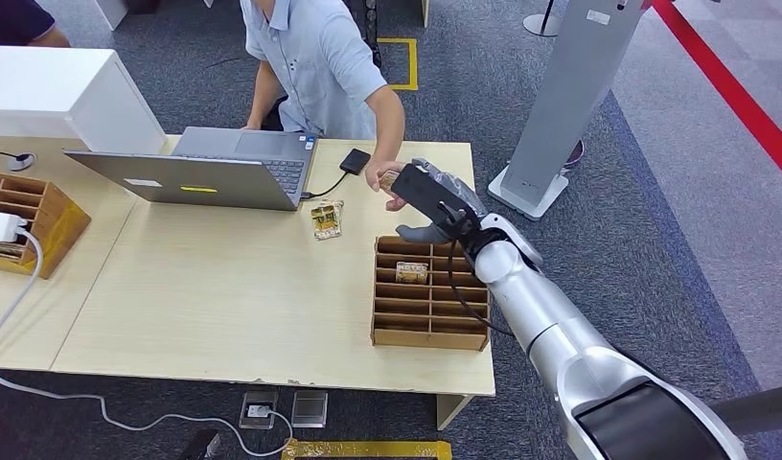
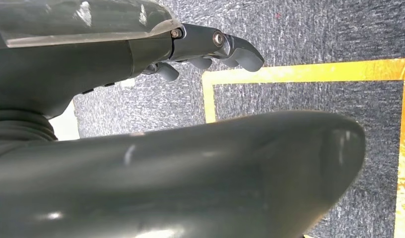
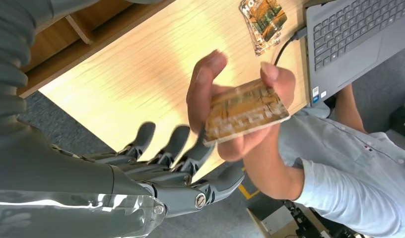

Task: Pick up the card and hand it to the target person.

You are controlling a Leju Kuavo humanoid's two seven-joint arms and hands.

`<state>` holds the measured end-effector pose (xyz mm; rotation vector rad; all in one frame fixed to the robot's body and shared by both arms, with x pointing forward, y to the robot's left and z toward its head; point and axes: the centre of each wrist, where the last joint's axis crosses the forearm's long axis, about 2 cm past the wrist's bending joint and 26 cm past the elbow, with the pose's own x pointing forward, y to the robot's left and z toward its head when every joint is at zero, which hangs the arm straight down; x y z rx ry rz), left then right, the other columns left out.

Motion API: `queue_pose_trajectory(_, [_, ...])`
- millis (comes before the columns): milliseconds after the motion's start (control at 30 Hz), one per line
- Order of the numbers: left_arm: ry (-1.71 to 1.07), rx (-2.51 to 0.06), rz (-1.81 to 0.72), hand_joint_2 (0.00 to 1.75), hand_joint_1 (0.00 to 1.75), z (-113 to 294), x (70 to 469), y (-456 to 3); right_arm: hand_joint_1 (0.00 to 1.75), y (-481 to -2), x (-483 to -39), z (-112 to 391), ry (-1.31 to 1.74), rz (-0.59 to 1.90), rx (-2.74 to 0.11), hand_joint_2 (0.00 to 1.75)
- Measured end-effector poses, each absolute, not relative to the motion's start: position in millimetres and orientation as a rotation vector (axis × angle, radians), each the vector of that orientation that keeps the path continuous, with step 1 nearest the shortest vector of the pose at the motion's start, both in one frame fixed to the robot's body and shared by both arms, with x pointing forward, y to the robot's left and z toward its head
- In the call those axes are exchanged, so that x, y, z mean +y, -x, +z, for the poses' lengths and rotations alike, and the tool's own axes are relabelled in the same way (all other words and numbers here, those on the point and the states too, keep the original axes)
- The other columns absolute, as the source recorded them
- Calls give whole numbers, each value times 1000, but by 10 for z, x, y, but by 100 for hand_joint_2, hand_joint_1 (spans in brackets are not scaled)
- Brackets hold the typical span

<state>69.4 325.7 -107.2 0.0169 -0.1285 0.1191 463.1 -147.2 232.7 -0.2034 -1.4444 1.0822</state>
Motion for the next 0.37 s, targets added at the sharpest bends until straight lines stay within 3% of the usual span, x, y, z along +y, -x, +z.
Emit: queue_pose_trajectory(367, [-31,-131,161,0,0,-1072,3270,-688,0,-4839,-1905,2919,239,720,-1844,175])
